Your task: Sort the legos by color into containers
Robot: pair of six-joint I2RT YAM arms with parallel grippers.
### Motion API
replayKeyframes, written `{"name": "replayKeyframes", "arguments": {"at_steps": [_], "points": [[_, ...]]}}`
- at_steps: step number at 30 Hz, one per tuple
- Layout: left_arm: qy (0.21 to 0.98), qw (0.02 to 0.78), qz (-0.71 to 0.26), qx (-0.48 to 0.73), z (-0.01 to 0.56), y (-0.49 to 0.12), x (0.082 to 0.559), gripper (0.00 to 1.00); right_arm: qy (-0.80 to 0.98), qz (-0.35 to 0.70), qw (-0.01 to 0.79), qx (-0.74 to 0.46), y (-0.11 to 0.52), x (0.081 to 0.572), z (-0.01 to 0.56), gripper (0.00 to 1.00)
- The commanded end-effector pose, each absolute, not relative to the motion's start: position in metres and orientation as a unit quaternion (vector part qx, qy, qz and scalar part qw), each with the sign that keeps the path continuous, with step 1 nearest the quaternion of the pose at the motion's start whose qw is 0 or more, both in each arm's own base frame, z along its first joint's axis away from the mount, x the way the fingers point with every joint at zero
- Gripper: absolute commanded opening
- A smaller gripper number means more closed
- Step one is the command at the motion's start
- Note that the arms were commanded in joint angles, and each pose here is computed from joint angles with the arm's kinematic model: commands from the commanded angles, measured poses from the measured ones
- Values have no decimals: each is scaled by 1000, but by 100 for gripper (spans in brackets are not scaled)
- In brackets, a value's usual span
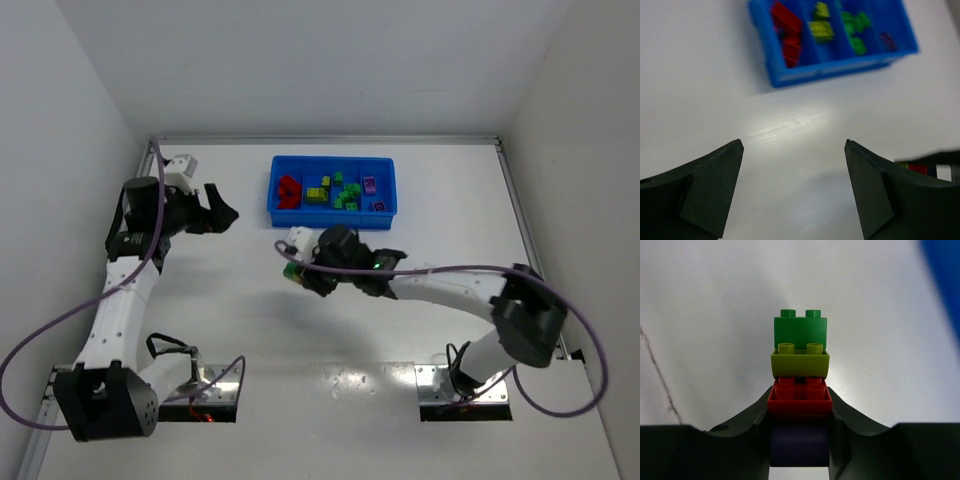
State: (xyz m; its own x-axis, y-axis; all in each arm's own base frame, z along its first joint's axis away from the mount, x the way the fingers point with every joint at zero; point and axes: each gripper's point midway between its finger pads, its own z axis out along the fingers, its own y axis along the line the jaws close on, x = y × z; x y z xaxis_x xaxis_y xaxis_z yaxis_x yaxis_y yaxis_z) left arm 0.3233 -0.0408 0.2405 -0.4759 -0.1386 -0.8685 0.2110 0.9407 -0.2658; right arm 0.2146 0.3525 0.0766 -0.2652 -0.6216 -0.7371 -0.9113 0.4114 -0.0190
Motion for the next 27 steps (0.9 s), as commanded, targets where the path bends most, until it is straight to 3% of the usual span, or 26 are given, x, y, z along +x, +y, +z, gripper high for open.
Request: {"name": "replayKeyframes", "arguments": {"at_steps": [1, 4, 8, 13, 21, 27], "points": [[791, 453, -394, 115, 243, -115, 302, 88, 680, 235, 463, -518, 348, 240, 154, 0], [751, 397, -496, 179, 242, -153, 296, 88, 649, 260, 483, -527, 336, 240, 180, 0], [715, 369, -534, 259, 253, -180, 299, 88, 635, 324, 434, -550, 329, 223, 184, 0], [665, 361, -558, 339, 262, -195, 311, 88, 656, 410, 345, -531, 329, 216, 195, 0], [626, 332, -601, 370, 256, -207, 314, 85, 665, 492, 298, -476, 317, 242, 220, 0], [629, 347, -568, 401, 249, -225, 314, 85, 650, 566, 268, -431, 314, 258, 241, 0]]}}
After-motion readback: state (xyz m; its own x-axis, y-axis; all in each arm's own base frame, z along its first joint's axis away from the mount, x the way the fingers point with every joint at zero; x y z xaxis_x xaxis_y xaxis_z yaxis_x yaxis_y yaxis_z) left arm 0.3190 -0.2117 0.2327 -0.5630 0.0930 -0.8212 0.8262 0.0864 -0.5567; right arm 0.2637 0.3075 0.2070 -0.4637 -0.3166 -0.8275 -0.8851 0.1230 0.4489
